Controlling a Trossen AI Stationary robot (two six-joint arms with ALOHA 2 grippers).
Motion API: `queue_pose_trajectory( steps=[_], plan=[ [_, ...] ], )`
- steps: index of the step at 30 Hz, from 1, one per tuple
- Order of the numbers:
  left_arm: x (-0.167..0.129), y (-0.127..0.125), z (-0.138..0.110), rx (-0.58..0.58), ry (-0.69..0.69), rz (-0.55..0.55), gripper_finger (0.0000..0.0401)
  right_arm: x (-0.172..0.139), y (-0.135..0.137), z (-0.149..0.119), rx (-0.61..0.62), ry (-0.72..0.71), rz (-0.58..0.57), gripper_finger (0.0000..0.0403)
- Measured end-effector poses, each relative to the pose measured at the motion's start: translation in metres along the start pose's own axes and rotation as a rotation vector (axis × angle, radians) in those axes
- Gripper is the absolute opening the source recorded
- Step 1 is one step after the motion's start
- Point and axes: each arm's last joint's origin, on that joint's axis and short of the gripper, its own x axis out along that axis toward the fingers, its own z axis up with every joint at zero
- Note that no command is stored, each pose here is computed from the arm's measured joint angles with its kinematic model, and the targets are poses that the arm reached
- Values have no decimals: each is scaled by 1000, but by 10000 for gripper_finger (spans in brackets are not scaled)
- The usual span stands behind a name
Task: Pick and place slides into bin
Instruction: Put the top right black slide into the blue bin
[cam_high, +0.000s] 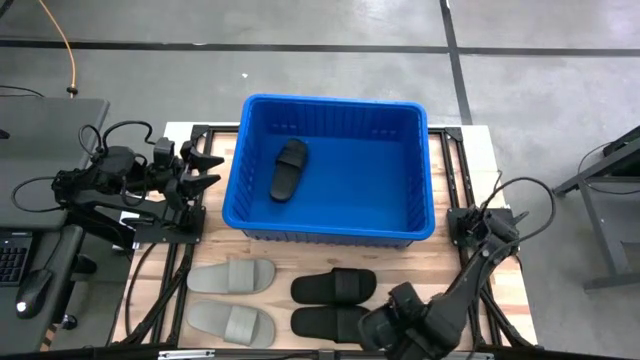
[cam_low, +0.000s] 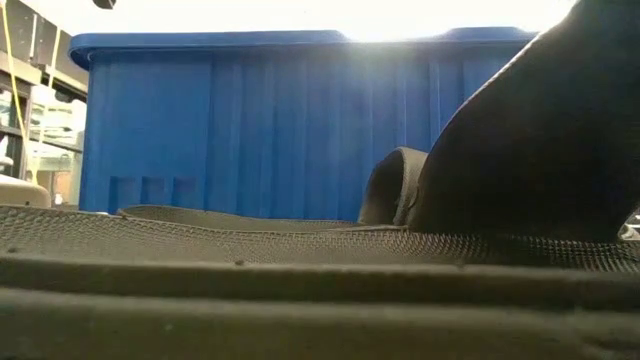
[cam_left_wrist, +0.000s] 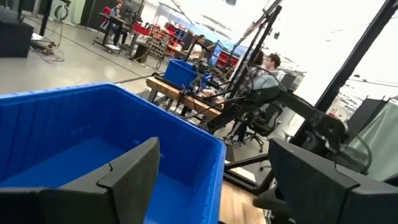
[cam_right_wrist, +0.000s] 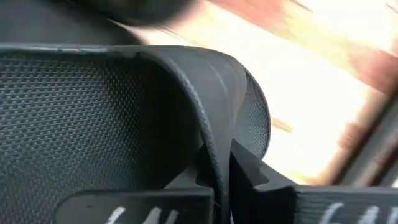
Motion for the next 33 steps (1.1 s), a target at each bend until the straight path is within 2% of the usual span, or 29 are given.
queue_pose_trajectory(
  steps=[6, 13, 16, 19, 23, 27, 33],
  plan=[
    [0, -1, 1, 2, -4, -13, 289, -51, 9, 17, 3, -130, 268, 0],
    [0, -1, 2, 1, -13, -19, 289, -93, 18, 53, -12, -302, 523, 0],
    [-1, -2, 3, -4, -21, -36, 289, -104, 21, 71, -45, -340, 576, 0],
    [-1, -3, 2, -61, -8, -60, 289, -112, 29, 89, -88, -342, 648, 0],
    [-1, -3, 2, -166, 16, -88, 289, -119, 38, 112, -146, -404, 710, 0],
    [-1, -4, 1, -260, 29, -99, 289, -129, 40, 141, -199, -542, 731, 0],
    [-1, -5, 2, -349, 32, -122, 289, -133, 27, 199, -245, -745, 560, 0]
  ],
)
